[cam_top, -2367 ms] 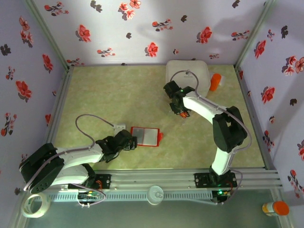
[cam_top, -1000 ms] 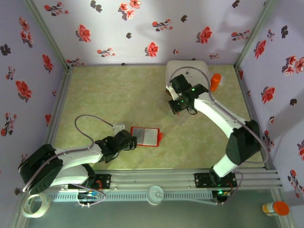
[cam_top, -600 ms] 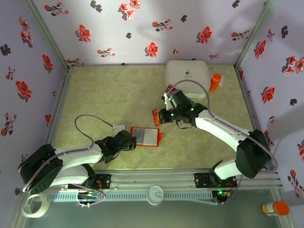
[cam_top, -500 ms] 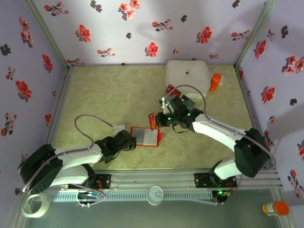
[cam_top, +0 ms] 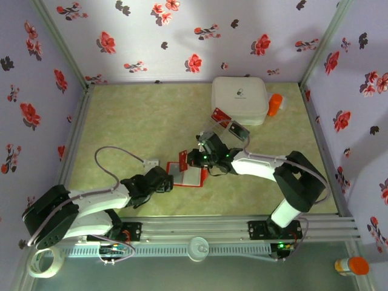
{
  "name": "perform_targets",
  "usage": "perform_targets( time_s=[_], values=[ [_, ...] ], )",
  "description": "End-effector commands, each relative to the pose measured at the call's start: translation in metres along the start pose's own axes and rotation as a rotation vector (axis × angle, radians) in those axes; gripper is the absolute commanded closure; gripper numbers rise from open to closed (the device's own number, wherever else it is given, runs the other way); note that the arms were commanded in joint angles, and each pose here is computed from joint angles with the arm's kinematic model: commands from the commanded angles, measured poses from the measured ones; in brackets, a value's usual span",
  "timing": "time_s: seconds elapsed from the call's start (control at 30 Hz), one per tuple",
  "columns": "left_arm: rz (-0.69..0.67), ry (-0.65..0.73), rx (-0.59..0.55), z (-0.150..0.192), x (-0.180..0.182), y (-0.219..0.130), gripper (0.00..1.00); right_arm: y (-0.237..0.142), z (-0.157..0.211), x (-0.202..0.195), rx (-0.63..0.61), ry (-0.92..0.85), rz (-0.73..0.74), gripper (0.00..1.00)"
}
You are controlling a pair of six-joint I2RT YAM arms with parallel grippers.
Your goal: Put the credit cards into the card holder
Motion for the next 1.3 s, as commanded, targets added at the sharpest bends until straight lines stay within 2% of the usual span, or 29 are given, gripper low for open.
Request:
perform_targets(
  time_s=[0.0, 0.47, 0.8, 1.27],
  values=[
    [-0.027, -0.020, -0.021, -0.006, 0.005, -0.004, 0.00, 0.009, 0.005, -0.006, 0.000, 0.024, 0.003, 1.00],
    [0.013, 0.007, -0.049, -0.031, -0.013, -0.007, 0.00, 0.021, 0.016, -0.025, 0.019, 0.060, 0.032, 1.00],
    [-0.028, 0.017, -0.001, -0.014, -0.005, 0.010, 0.00, 0.018, 0.015, -0.019, 0.004, 0.076, -0.012, 1.00],
    [-0.050, -0.004, 0.019, -0.001, 0.005, 0.013, 0.00, -0.017, 0.014, -0.015, -0.112, 0.113, -0.079, 1.00]
  ],
)
Point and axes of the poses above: each hand's point on the last joint's axis, 136 mm out from that joint toward the fingers, its own y axis out along the fingers, its own x axis along the line the jaws close on, z = x × y, the point moved 4 cm from there along -y, back along the fingers, and after that the axes turned 1 degree about y, right-handed, at the moved point
